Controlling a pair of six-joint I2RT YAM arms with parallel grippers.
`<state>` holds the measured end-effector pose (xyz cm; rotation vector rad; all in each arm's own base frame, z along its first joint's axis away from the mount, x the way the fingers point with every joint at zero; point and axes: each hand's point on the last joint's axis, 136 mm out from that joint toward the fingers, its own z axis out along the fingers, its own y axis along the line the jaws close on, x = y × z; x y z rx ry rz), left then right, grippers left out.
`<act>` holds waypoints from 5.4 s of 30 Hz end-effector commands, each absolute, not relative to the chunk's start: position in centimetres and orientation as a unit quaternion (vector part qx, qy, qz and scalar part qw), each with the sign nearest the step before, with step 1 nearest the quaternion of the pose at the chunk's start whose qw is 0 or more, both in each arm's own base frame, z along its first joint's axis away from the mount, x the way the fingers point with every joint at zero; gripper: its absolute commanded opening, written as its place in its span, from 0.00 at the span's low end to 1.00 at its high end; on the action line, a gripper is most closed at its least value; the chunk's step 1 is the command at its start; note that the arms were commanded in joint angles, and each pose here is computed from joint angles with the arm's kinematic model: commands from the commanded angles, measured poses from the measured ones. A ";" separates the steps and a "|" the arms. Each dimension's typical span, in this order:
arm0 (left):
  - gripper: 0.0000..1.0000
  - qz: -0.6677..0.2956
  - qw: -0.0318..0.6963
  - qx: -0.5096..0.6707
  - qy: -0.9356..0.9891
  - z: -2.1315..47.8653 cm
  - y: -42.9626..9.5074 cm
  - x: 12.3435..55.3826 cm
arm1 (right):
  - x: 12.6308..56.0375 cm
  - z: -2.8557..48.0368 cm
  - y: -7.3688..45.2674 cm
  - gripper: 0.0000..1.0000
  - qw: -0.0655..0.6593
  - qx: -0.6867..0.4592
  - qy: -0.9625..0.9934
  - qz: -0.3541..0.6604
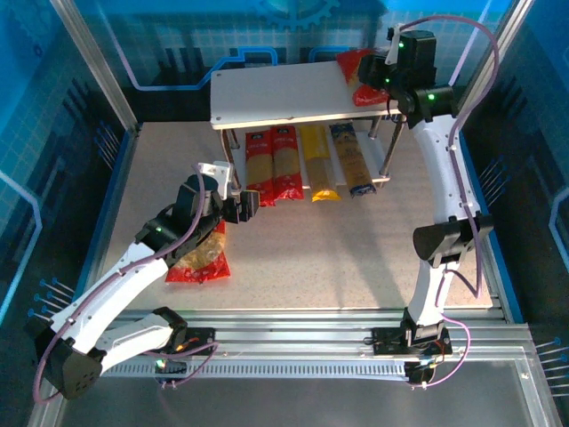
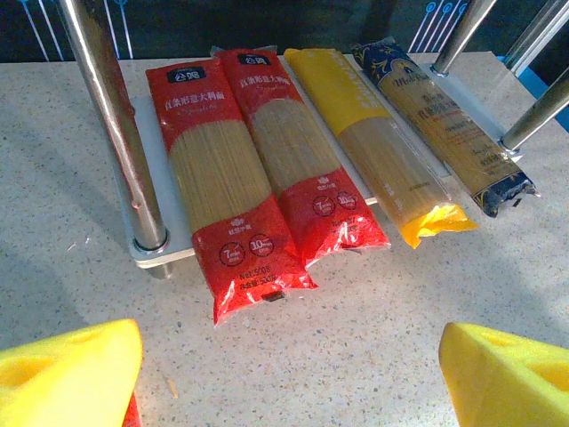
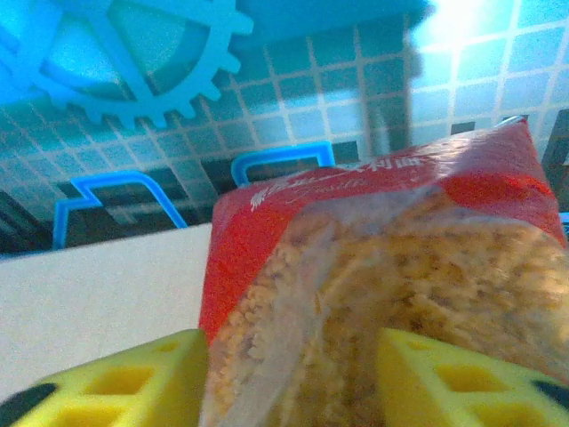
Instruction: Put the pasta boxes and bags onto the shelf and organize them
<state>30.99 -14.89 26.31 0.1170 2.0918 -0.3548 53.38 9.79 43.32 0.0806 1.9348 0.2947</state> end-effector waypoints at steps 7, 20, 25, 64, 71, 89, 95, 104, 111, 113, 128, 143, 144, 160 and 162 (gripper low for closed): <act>0.87 -0.133 0.498 0.040 0.856 27.1 -13.8 30.7 | 50.9 44.9 9.0 0.57 0.573 0.044 0.808 0.126; 0.89 -0.117 0.490 0.018 0.864 26.0 -12.2 30.9 | 47.2 41.2 7.1 0.65 0.514 0.066 0.835 0.183; 0.90 -0.119 0.475 -0.014 0.872 24.4 -10.7 31.1 | 47.5 39.4 7.2 0.65 0.485 0.064 0.849 0.198; 0.99 -0.031 0.309 -0.177 0.934 11.0 -3.8 27.2 | 31.3 43.3 8.0 0.84 0.597 0.022 0.752 0.280; 0.99 0.018 0.254 -0.212 0.943 8.9 -2.4 26.5 | 31.2 42.6 9.0 0.84 0.584 0.011 0.754 0.301; 0.99 0.000 0.140 -0.270 0.952 2.2 -1.9 26.5 | 30.9 42.9 8.6 0.84 0.601 0.015 0.742 0.295; 0.83 -0.015 0.136 -0.257 0.957 1.5 -2.6 27.1 | 31.0 42.7 8.5 0.84 0.601 0.021 0.742 0.295; 0.08 -0.050 0.126 -0.240 0.961 1.1 -3.8 27.3 | 30.7 42.7 8.3 0.84 0.603 0.027 0.742 0.292; 0.00 -0.078 0.199 -0.221 0.952 5.7 -3.9 27.9 | 30.1 43.0 8.0 0.84 0.607 0.030 0.740 0.288; 0.00 -0.063 0.229 -0.214 0.948 8.2 -3.1 27.8 | 30.1 42.9 8.0 0.84 0.606 0.030 0.741 0.288; 0.00 -0.127 0.438 -0.158 0.876 30.5 -2.7 26.9 | 30.9 39.4 8.6 0.84 0.570 0.030 0.776 0.268; 0.02 -0.316 0.612 -0.044 0.724 51.8 -8.5 31.3 | 31.6 35.0 11.1 0.84 0.517 0.007 0.818 0.252; 0.02 -0.322 0.615 -0.042 0.719 52.2 -8.7 31.7 | 31.7 34.9 11.3 0.84 0.516 0.006 0.819 0.251; 0.02 -0.399 0.684 -0.044 0.609 58.2 -9.6 37.7 | 32.7 33.6 14.2 0.84 0.495 -0.022 0.832 0.251; 0.02 -0.408 0.684 -0.044 0.603 58.6 -9.9 39.0 | 32.9 33.1 14.5 0.84 0.490 -0.025 0.835 0.250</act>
